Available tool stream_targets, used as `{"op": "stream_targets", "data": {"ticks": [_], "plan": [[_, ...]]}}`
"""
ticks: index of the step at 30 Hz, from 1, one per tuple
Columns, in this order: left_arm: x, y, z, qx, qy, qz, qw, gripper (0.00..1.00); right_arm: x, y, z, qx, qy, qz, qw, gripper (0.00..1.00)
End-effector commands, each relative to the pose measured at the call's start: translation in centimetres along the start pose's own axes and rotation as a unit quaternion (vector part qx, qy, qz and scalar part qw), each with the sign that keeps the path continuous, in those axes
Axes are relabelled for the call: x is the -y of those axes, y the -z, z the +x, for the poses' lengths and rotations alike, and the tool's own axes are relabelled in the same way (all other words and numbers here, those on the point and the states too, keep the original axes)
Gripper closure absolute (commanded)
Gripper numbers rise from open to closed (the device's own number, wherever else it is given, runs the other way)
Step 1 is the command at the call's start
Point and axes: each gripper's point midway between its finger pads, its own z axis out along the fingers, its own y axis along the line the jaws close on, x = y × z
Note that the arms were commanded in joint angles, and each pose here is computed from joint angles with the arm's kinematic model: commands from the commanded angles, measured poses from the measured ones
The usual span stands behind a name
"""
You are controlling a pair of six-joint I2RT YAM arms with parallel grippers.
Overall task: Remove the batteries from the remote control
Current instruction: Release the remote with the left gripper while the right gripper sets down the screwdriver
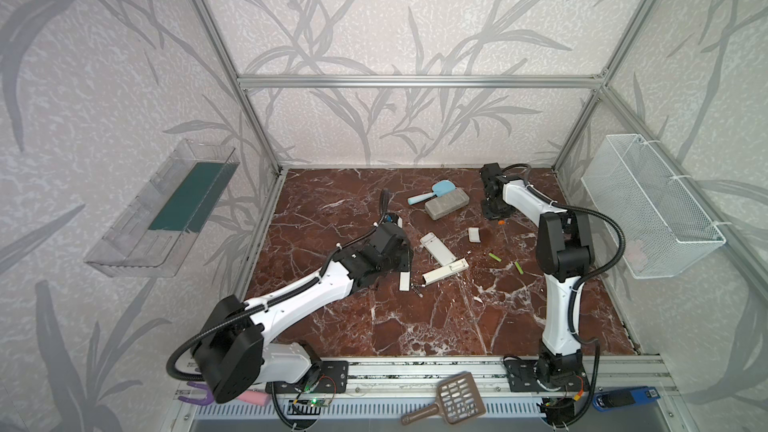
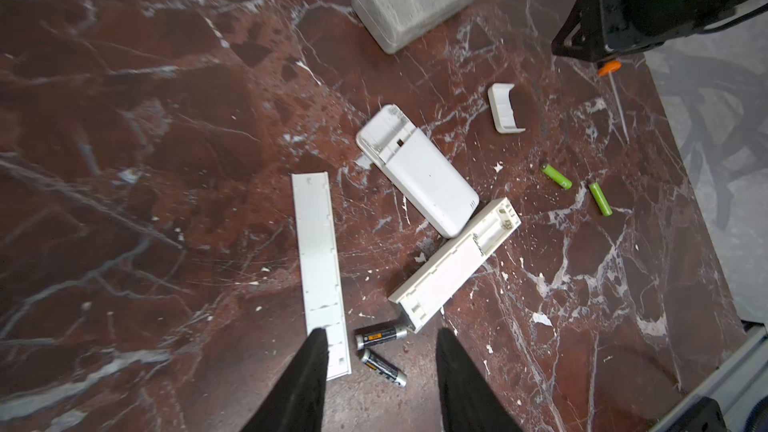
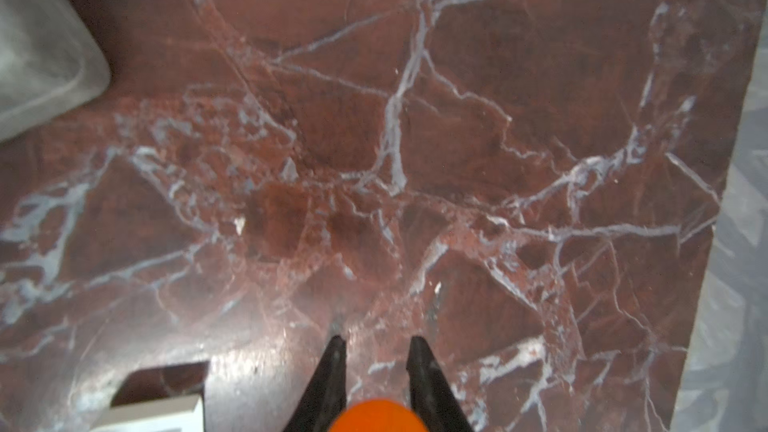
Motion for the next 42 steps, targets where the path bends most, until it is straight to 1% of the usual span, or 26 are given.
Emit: {"op": "stream_targets", "data": {"ticks": [1, 5, 8, 13, 15, 22, 25, 29, 33, 37, 42], "plan": [[-3.3, 0.9, 0.6, 0.013, -0.008, -0.056, 0.998, 0.55, 0.5, -0.4, -0.3, -0.025, -0.001, -0.008, 1.000, 1.00], [-4.6, 1.3, 0.8, 0.022, 0.003, -0.062, 0.998, 0.55, 0.8, -1.2, -1.6, -0.023, -0.008, -0.015, 1.000, 0.96], [-4.9, 1.2, 0.8, 0.022, 0.007, -0.065, 0.998, 0.55, 0.4, -1.9, -2.4, -0.025, -0.008, -0.026, 0.999, 0.95], [-5.5, 0.9, 1.1, 0.016, 0.012, -0.073, 0.997, 0.55, -0.4, -3.7, -2.0, -0.051, 0.003, -0.031, 0.998, 0.90], [-5.9, 0.7, 1.2, 0.013, 0.016, -0.076, 0.997, 0.55, -0.6, -4.4, -1.9, -0.059, 0.010, -0.030, 0.998, 0.82], [-6.4, 0.3, 1.4, 0.008, 0.024, -0.077, 0.997, 0.55, -0.8, -4.9, -1.7, -0.067, 0.012, -0.033, 0.997, 0.61], [-6.5, 0.3, 1.2, 0.009, 0.026, -0.077, 0.997, 0.55, -0.8, -4.9, -1.8, -0.065, 0.011, -0.033, 0.997, 0.58], [-6.8, 0.4, 1.1, 0.010, 0.026, -0.080, 0.996, 0.55, -0.7, -4.6, -1.9, -0.064, 0.015, -0.033, 0.997, 0.57], [-6.9, 0.8, 0.8, 0.013, 0.023, -0.082, 0.996, 0.55, -0.6, -3.8, -2.4, -0.059, 0.016, -0.037, 0.997, 0.57], [-7.2, 0.9, 0.6, 0.005, 0.016, -0.089, 0.996, 0.55, -0.1, -1.8, -3.8, -0.043, 0.014, -0.039, 0.998, 0.57], [-7.6, 1.7, -0.7, 0.005, -0.004, -0.108, 0.994, 0.55, 0.2, 2.7, -5.9, -0.007, 0.022, -0.038, 0.999, 0.55]]}}
